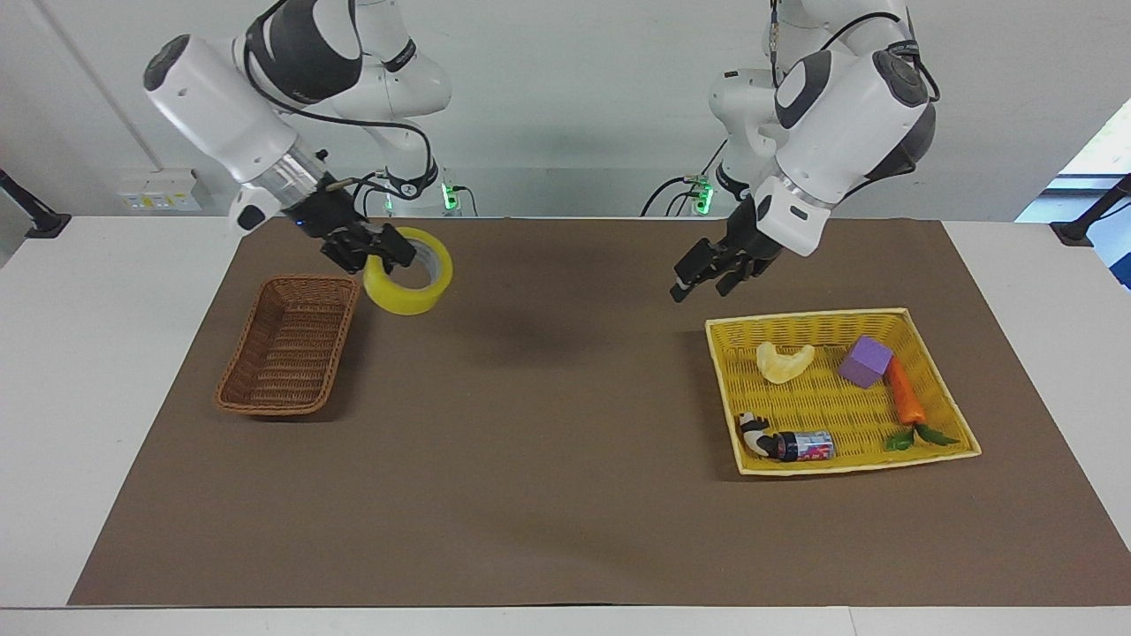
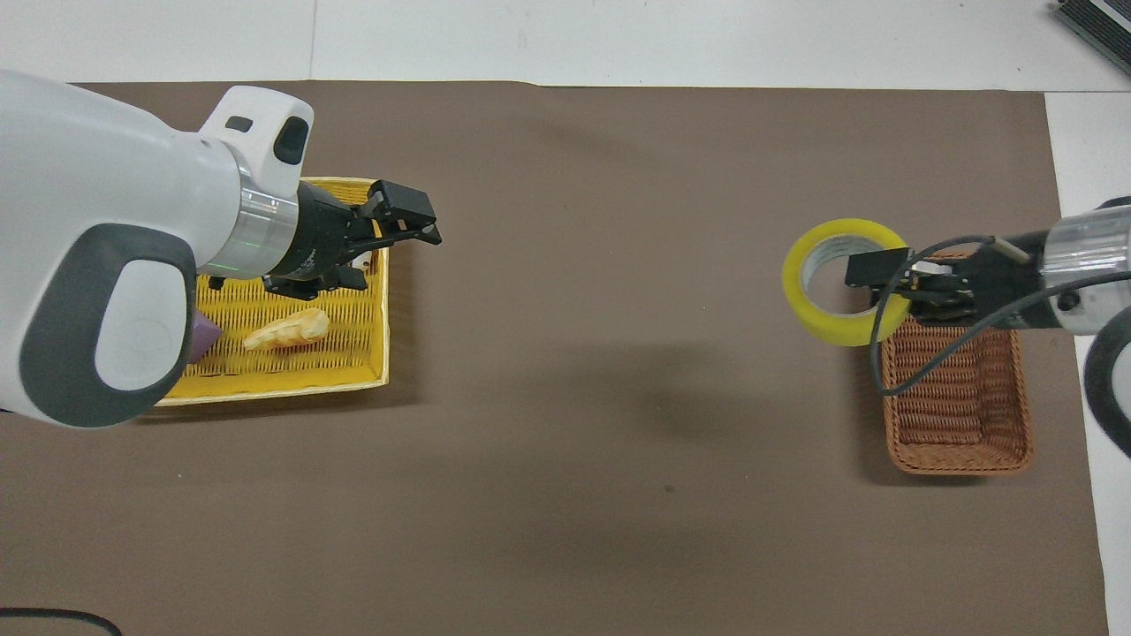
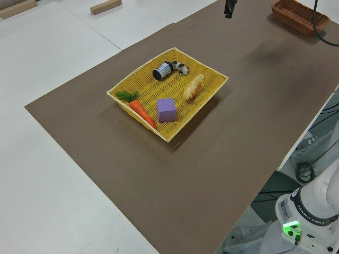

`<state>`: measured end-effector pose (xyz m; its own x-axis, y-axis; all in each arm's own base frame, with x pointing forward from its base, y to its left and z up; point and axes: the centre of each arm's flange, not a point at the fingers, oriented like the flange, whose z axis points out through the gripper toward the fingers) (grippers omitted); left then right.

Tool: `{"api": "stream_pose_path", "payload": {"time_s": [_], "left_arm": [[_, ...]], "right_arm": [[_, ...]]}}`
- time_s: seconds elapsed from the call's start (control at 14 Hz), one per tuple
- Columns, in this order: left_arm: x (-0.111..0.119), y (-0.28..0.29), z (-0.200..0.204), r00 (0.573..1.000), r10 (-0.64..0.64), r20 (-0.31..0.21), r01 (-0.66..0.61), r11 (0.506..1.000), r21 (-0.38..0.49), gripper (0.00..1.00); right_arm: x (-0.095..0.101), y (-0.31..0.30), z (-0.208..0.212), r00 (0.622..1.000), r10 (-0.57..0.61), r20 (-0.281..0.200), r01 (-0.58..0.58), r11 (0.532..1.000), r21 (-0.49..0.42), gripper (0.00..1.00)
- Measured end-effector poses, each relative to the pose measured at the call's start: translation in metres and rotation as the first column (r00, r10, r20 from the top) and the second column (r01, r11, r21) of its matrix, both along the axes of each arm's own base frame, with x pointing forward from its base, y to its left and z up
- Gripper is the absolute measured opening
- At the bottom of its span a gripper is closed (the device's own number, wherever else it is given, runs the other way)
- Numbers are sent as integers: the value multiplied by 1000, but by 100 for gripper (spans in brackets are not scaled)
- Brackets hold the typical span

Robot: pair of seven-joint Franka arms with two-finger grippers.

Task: Move tape to another basket
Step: 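Carry the tape with the right gripper while the left gripper withdraws, then lower the tape into the wicker basket and open the right gripper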

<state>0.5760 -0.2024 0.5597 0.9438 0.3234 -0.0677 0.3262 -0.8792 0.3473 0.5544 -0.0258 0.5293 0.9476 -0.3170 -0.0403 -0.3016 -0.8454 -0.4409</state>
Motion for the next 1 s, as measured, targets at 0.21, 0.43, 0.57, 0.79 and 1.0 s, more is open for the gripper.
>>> {"api": "stream_pose_path", "payload": {"time_s": [0.21, 0.43, 0.57, 0.79, 1.0], "left_arm": [[10, 55, -8, 995, -98, 4, 97, 991, 89, 100], [13, 108, -9, 980, -199, -9, 198, 970, 142, 100], [11, 134, -3, 970, -243, -19, 242, 950, 197, 100], [0, 146, 5, 953, -294, -70, 301, 907, 294, 100], [-6, 155, 13, 931, -352, -97, 364, 871, 330, 100]], "right_arm": [[14, -59, -47, 1000, -9, -2, 9, 1000, -26, 0], [18, -105, -96, 1000, 10, -25, -11, 999, -39, 0], [14, -131, -118, 999, 24, -38, -25, 999, -37, 0], [9, -139, -132, 998, 41, -48, -42, 999, -33, 0], [2, -142, -139, 994, 84, -77, -90, 993, -78, 0]]}}
